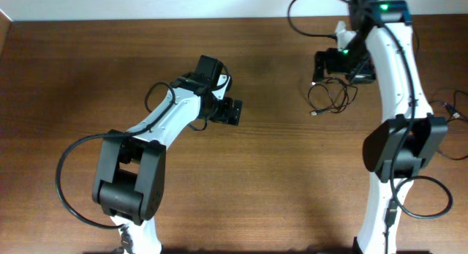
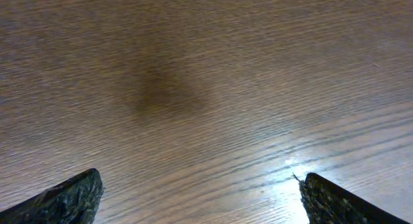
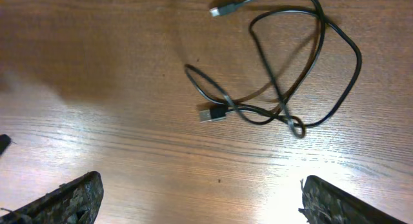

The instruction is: Untangle cables

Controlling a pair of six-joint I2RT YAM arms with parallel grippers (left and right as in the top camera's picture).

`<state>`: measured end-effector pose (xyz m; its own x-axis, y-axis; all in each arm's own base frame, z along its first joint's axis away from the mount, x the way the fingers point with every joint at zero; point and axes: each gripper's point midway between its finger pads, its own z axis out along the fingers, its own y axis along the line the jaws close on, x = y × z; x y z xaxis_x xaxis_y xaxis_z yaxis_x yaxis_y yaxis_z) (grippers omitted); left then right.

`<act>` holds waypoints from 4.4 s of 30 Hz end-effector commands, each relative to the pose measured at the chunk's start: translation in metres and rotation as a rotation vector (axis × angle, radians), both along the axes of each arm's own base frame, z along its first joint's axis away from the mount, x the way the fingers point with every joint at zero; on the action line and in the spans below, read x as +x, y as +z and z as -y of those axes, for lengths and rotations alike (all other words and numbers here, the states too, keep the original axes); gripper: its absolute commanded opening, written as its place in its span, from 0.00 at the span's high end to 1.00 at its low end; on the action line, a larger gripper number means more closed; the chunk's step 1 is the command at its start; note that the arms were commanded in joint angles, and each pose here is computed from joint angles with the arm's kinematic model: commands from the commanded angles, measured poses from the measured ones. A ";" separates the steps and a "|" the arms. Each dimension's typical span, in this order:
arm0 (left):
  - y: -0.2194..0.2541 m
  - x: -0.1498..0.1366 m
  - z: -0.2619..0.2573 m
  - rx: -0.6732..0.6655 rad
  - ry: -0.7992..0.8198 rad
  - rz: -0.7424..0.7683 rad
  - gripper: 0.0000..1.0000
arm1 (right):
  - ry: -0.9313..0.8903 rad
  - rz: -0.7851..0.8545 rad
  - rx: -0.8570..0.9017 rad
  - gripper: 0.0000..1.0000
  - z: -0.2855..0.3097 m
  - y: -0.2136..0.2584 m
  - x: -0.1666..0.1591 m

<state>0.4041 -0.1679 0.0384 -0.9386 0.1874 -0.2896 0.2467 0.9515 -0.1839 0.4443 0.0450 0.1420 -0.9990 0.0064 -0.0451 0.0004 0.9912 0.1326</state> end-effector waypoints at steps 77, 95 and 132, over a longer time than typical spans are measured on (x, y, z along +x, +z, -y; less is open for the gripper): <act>0.287 -0.160 -0.137 0.120 0.273 0.580 0.01 | 0.001 1.495 0.042 0.01 0.016 0.130 -0.251; 0.287 -0.160 -0.137 0.120 0.273 0.580 0.01 | -0.026 1.573 0.022 0.01 0.019 0.047 -0.200; 0.287 -0.160 -0.137 0.120 0.273 0.580 0.01 | -0.085 1.445 -0.077 0.02 0.039 0.014 -0.198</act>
